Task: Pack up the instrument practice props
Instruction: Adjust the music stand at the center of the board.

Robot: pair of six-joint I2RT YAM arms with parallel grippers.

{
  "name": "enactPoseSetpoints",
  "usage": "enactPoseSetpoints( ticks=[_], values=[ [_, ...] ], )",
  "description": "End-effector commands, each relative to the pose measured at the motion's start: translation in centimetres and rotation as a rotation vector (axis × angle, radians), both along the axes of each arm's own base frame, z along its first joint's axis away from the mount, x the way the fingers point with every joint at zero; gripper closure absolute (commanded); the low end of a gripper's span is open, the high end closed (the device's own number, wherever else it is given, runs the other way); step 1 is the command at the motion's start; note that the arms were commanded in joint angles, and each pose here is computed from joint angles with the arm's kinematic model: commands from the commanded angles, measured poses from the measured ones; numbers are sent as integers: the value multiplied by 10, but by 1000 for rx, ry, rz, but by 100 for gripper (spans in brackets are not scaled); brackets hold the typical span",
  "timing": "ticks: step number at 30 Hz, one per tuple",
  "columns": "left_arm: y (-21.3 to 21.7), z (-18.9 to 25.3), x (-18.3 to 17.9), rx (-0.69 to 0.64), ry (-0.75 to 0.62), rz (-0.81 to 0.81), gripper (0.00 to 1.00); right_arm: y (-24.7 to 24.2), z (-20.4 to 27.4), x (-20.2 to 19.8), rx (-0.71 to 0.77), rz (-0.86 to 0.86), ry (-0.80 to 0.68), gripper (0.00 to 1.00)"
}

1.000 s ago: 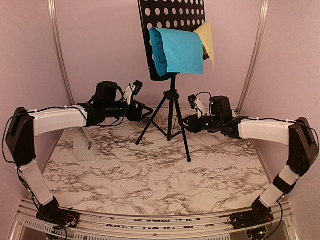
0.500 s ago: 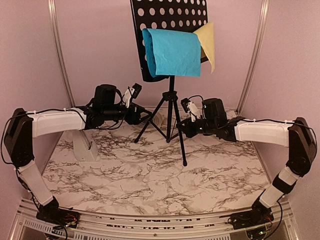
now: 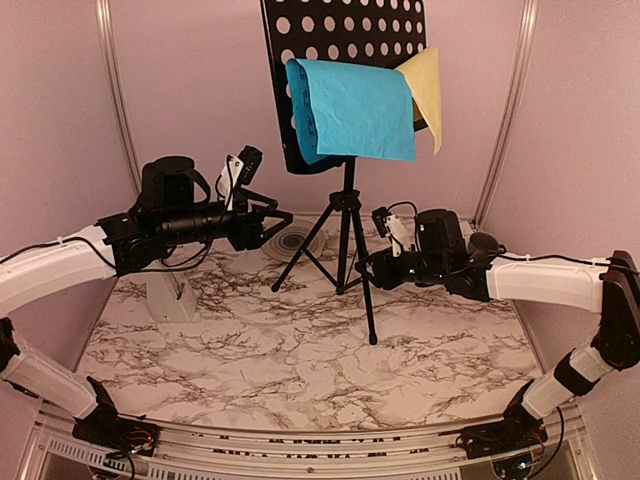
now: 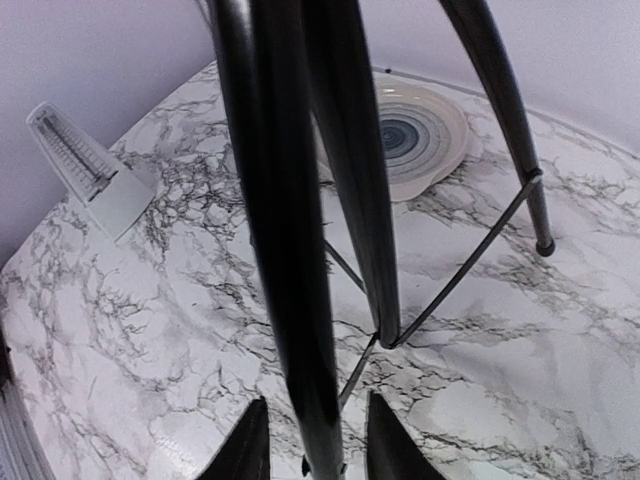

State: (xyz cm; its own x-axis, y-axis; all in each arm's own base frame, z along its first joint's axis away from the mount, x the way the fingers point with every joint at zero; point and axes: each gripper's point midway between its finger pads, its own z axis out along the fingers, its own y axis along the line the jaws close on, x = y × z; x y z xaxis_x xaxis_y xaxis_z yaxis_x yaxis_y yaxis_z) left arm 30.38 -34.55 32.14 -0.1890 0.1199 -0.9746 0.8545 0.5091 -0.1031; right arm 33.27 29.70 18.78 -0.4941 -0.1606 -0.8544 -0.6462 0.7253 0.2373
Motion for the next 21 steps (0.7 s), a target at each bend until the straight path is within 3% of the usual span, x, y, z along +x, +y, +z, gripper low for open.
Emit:
enactPoseSetpoints(
  ticks=[1,6,12,21],
  values=[
    [22,40,-31,25,-89,40,41,-3,20,-6,32,-14,-29,53],
    [40,81,-66,8,-157,42,39,-11,42,-12,60,-20,-75,45],
    [45,127,-99,-18,-232,26,37,-17,76,-22,107,-17,-120,43],
    [35,164,-90,138,-338,202,33,-22,154,-47,276,16,-157,45]
  ],
)
